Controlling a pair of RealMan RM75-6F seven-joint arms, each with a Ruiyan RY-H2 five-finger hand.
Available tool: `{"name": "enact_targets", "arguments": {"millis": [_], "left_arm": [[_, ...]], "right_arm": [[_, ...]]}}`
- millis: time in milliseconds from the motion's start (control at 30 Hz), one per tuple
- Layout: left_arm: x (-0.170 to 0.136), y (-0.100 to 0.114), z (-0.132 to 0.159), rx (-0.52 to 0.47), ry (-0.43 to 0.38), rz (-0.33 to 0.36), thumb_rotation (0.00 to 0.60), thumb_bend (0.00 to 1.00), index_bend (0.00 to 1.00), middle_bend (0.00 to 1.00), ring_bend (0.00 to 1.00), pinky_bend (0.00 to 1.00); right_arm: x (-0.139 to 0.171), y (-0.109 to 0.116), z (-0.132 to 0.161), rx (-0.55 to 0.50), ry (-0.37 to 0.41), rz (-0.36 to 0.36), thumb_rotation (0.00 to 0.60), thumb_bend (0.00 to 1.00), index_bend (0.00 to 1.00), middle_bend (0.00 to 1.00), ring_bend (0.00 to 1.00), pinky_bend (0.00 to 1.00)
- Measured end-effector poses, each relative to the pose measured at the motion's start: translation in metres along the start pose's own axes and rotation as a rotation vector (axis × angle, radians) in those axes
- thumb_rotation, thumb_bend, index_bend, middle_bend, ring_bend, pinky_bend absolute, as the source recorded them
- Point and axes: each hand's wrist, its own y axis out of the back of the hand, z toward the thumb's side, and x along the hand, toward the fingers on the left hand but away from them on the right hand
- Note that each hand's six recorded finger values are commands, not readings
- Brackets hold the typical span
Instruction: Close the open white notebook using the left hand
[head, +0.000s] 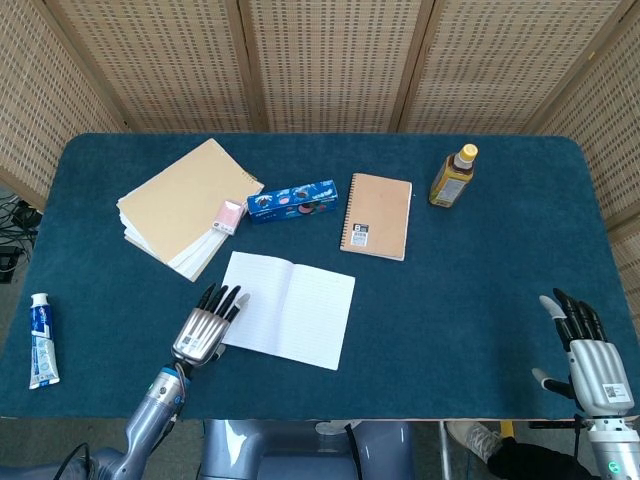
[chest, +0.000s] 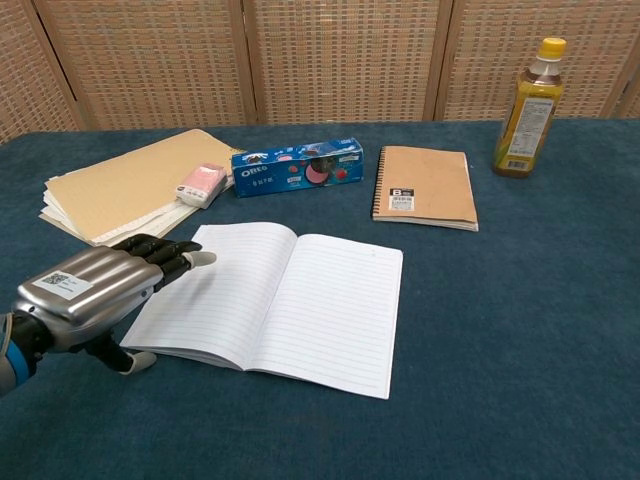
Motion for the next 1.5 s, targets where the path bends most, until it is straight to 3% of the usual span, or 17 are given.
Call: {"name": "enact_targets", "arguments": {"millis": [700,967,1500], "left_arm": [[0.003,0.007,0.003,0.043,-0.006,0.065,0.6,0.48,0.0,0.0,0.0,0.0],[0.003,0.022,0.011,0.101,-0.05,0.162,0.6,0.57,0.0,0.0,0.0,0.0],[0.004,0.06,0.029,0.153,-0.138,0.351,0.6,0.57,0.0,0.0,0.0,0.0]], "right_arm": [[0.0,-0.001,0.001,-0.005,0.002,0.005,0.6,0.11,0.0,0.0,0.0,0.0],[0.0,0.0,0.0,-0.008,0.001,0.003,0.6,0.11,0.0,0.0,0.0,0.0],[0.0,0.002,-0.002,-0.018,-0.006,0.0,0.6,0.11,0.0,0.0,0.0,0.0]]}}
